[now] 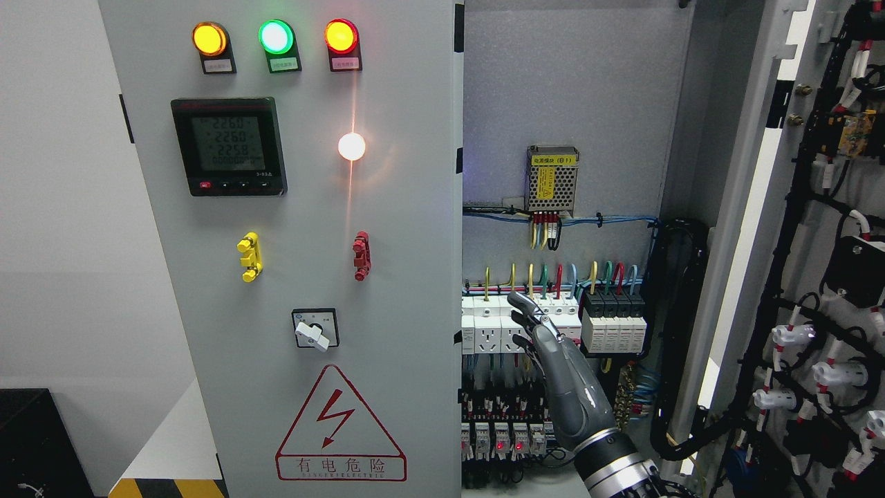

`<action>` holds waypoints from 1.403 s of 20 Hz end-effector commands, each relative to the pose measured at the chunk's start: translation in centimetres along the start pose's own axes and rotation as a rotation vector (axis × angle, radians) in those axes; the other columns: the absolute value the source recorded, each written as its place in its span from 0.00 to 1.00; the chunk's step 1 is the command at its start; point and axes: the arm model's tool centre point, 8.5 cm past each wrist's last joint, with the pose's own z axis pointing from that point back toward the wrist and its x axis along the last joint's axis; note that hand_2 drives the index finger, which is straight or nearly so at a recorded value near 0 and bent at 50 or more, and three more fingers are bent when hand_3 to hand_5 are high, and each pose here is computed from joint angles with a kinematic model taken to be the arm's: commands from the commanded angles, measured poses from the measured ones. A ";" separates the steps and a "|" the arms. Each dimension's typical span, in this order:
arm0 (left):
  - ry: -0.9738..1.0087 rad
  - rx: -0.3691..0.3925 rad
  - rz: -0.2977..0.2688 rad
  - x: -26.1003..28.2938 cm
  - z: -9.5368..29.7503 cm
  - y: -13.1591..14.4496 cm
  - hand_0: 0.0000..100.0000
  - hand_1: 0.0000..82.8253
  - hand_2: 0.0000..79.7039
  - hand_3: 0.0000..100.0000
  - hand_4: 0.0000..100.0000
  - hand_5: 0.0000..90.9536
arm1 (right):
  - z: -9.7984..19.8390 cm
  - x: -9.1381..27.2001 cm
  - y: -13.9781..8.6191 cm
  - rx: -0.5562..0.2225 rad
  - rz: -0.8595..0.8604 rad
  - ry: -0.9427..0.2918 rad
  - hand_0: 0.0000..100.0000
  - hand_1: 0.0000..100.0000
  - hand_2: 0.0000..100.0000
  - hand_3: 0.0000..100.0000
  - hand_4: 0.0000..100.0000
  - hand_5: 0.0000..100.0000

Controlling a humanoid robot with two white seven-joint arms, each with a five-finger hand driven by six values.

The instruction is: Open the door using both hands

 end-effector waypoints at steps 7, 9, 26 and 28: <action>0.031 0.007 0.058 -1.0 0.2 0.0 0.00 0.00 0.00 0.00 0.00 0.00 | -3.1 -1.6 -0.8 0.023 -0.107 0.052 0.19 0.00 0.00 0.00 0.00 0.00; 0.031 0.007 0.058 -1.0 0.2 0.0 0.00 0.00 0.00 0.00 0.00 0.00 | -3.8 -0.9 -1.0 0.026 -0.099 0.037 0.19 0.00 0.00 0.00 0.00 0.00; 0.031 0.007 0.058 -1.0 0.2 0.0 0.00 0.00 0.00 0.00 0.00 0.00 | -5.6 -1.6 -3.1 0.035 -0.169 0.074 0.19 0.00 0.00 0.00 0.00 0.00; 0.031 0.007 0.058 -1.0 0.2 0.0 0.00 0.00 0.00 0.00 0.00 0.00 | -5.7 -1.6 -3.1 0.046 -0.169 0.072 0.19 0.00 0.00 0.00 0.00 0.00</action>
